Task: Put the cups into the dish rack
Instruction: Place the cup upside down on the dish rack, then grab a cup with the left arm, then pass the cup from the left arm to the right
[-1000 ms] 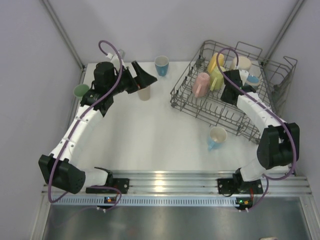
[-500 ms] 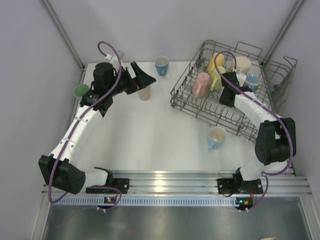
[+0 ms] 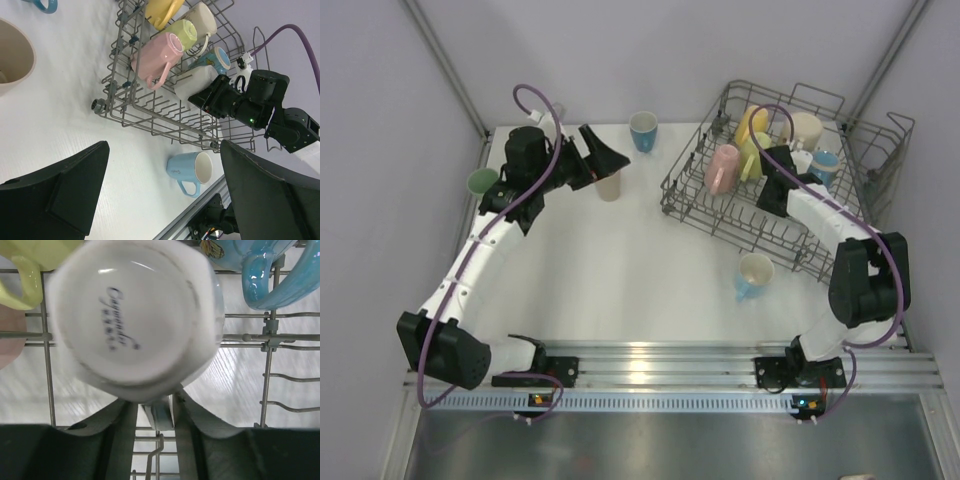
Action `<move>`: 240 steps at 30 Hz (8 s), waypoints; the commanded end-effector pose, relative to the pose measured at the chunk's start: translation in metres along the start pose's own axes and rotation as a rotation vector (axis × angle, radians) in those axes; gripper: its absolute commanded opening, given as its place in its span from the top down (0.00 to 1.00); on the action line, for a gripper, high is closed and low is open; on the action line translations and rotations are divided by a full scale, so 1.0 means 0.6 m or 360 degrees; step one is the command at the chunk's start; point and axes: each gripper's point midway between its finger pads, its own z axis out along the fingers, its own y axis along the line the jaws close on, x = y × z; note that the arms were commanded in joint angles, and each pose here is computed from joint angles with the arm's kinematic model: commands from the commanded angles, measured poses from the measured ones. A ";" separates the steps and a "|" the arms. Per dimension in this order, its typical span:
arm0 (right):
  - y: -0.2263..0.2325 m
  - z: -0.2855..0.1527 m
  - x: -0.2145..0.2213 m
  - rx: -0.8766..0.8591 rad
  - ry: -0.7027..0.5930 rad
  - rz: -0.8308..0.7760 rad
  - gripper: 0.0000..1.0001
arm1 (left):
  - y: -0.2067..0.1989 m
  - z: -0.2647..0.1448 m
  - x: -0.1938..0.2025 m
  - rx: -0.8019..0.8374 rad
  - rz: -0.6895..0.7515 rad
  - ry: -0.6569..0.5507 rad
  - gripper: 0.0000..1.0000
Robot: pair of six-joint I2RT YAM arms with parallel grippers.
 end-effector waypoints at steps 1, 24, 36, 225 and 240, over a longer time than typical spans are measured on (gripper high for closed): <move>0.008 -0.012 -0.035 0.0013 -0.0128 0.0057 0.65 | -0.019 -0.019 -0.015 0.0051 0.0028 -0.0066 0.02; 0.001 -0.139 -0.100 -0.0168 -0.0214 -0.0030 0.38 | -0.011 -0.050 -0.049 0.0023 0.0068 -0.0150 0.02; 0.053 -0.246 -0.140 -0.0651 -0.0370 -0.0187 0.01 | 0.109 -0.072 -0.094 -0.0390 0.0064 -0.0198 0.06; 0.215 -0.656 -0.123 -0.2432 -0.1078 -0.0539 1.00 | -0.221 -0.056 0.008 0.1143 -0.0099 -0.0317 0.02; 0.182 -0.399 -0.164 -0.1601 -0.0850 -0.1139 1.00 | -0.183 -0.050 0.035 0.0949 -0.0052 -0.0263 0.02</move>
